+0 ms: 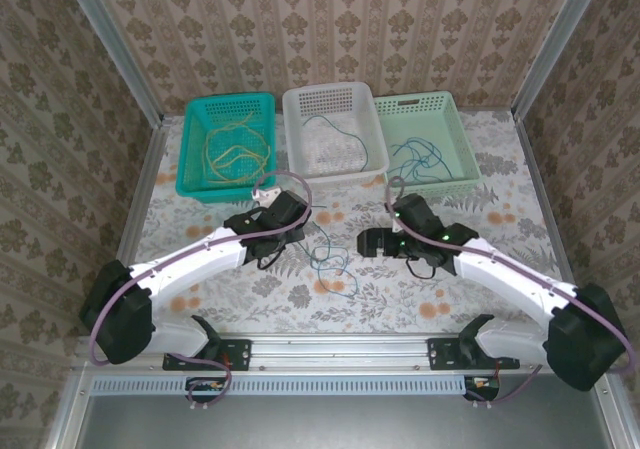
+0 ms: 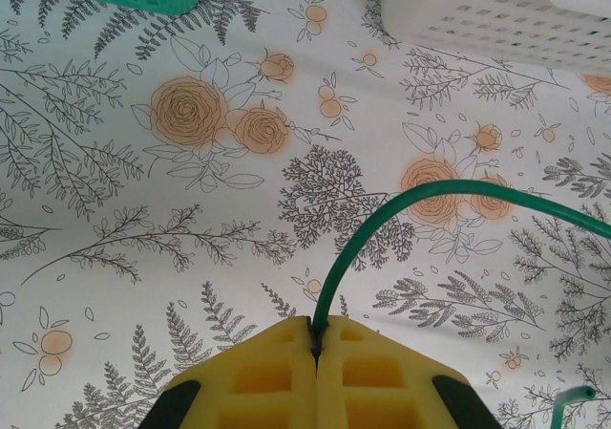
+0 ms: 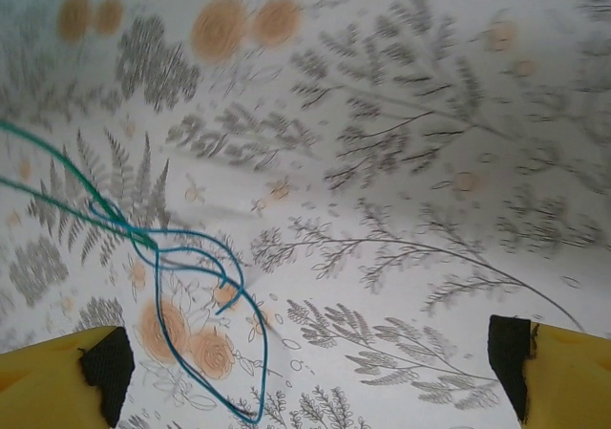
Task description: Untangle the cables
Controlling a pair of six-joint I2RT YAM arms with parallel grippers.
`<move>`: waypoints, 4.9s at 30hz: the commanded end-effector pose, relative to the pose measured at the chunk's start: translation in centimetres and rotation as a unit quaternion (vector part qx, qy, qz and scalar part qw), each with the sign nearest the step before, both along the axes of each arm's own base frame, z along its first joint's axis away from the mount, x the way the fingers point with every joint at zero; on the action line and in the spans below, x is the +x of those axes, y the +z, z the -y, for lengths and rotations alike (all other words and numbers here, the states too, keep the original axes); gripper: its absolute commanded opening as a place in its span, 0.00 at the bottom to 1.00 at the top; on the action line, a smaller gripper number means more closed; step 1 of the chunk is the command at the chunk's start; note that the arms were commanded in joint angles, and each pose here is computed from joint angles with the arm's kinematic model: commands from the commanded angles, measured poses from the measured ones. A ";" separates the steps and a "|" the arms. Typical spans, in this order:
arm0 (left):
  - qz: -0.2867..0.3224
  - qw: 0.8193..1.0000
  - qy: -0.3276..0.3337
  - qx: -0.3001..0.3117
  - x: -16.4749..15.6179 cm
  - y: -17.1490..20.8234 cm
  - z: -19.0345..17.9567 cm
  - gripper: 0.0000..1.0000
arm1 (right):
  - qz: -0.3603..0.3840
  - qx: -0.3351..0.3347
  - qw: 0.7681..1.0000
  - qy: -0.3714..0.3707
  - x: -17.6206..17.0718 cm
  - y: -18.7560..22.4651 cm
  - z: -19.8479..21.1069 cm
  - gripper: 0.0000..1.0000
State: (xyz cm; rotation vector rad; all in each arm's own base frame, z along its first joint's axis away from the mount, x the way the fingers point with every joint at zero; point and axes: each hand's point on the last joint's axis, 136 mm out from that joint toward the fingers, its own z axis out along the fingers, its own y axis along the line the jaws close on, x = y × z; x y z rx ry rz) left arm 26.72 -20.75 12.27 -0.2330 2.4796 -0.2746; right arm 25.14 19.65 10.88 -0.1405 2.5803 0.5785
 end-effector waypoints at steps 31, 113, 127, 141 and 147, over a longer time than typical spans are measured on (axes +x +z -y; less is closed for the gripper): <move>-0.016 0.997 -0.054 -0.059 0.0 0.1 -0.5 0.00 | 0.043 -0.037 0.960 0.275 1.6 -3.4 -8.6 0.81; 0.041 0.992 -0.059 -0.106 2.9 5.6 0.2 0.00 | -0.039 -0.131 0.988 -0.072 -0.5 3.4 9.6 1.00; 0.040 0.993 -0.062 -0.098 2.9 5.0 0.1 0.00 | -0.151 -0.296 0.943 0.030 -0.2 -0.2 8.6 1.00; 0.045 0.993 -0.054 -0.092 2.7 5.1 -1.0 0.00 | 0.016 -0.617 0.785 0.054 3.5 5.0 10.1 1.00; 0.045 0.993 -0.053 -0.095 2.6 4.9 -1.4 0.00 | 0.020 -0.506 0.856 0.102 2.5 3.8 5.9 1.00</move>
